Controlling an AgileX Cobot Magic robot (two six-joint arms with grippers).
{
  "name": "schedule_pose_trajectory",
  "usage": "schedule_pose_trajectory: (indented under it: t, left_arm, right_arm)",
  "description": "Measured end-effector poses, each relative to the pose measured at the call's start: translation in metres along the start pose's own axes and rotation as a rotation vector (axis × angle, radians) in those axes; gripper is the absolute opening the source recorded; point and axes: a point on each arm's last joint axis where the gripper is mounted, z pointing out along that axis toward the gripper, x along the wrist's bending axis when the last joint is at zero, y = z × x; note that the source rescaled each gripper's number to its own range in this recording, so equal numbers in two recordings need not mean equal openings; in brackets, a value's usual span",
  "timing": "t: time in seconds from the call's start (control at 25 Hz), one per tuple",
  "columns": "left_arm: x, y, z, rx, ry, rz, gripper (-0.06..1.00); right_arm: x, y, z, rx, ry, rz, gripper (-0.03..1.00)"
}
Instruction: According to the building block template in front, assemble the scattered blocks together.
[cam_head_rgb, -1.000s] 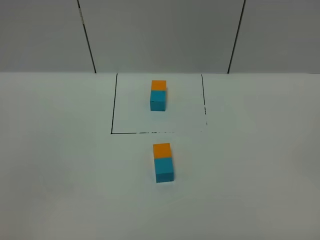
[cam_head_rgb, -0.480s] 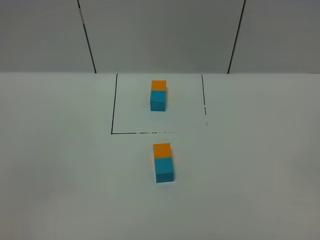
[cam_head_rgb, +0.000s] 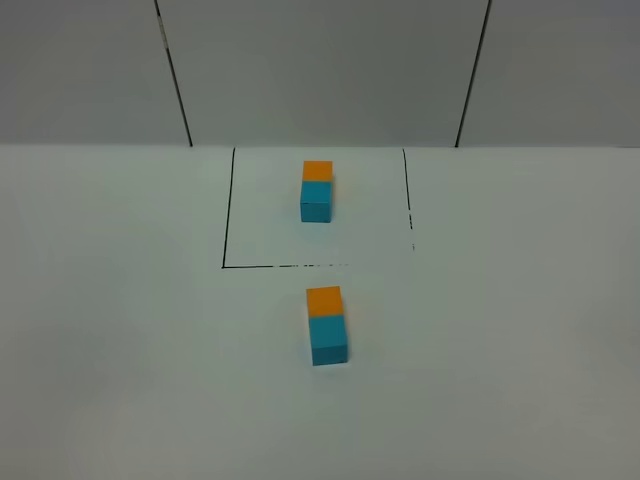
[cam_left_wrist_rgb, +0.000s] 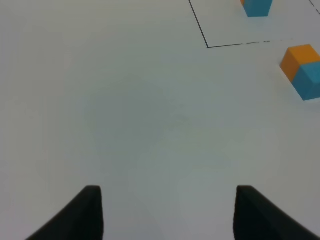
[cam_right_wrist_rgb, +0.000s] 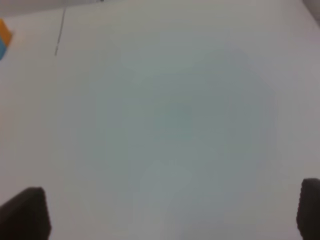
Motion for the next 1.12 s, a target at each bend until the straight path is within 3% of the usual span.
schedule_pose_trajectory:
  t: [0.2,1.12]
  left_arm:
    - [0.0000,0.0000,0.0000,0.000,0.000,0.000,0.23]
    - [0.0000,0.0000,0.0000,0.000,0.000,0.000,0.23]
  right_arm:
    - [0.0002,-0.0001,-0.0001,-0.002,-0.031,0.016,1.00]
    - [0.0001,0.0000,0.0000,0.000,0.001,0.000,1.00]
